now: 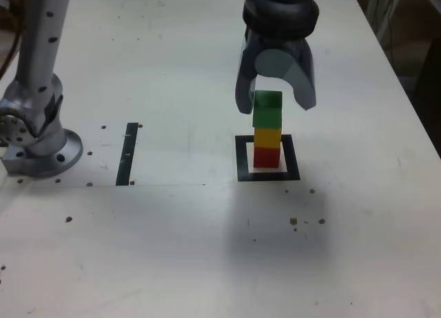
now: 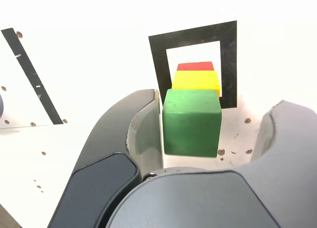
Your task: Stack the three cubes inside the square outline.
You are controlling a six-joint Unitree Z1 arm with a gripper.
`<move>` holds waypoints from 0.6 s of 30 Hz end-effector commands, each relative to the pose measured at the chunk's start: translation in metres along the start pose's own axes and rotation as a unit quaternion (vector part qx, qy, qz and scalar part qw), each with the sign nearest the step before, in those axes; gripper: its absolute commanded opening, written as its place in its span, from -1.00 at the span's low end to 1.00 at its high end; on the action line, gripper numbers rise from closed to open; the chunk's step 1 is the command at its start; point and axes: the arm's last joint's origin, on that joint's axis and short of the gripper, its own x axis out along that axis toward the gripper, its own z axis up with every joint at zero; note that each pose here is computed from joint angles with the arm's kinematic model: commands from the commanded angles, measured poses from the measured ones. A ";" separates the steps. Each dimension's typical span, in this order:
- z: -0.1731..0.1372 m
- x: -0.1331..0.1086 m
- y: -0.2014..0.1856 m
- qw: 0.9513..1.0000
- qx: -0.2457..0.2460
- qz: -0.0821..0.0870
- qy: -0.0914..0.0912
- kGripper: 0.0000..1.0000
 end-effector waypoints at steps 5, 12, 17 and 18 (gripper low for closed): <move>-0.026 -0.020 0.003 1.000 -0.008 0.008 -0.001 0.99; -0.093 -0.055 0.005 1.000 -0.010 0.000 -0.018 0.99; -0.139 -0.051 0.003 1.000 -0.008 -0.014 -0.005 0.99; -0.147 -0.047 0.002 1.000 -0.009 -0.017 0.001 0.99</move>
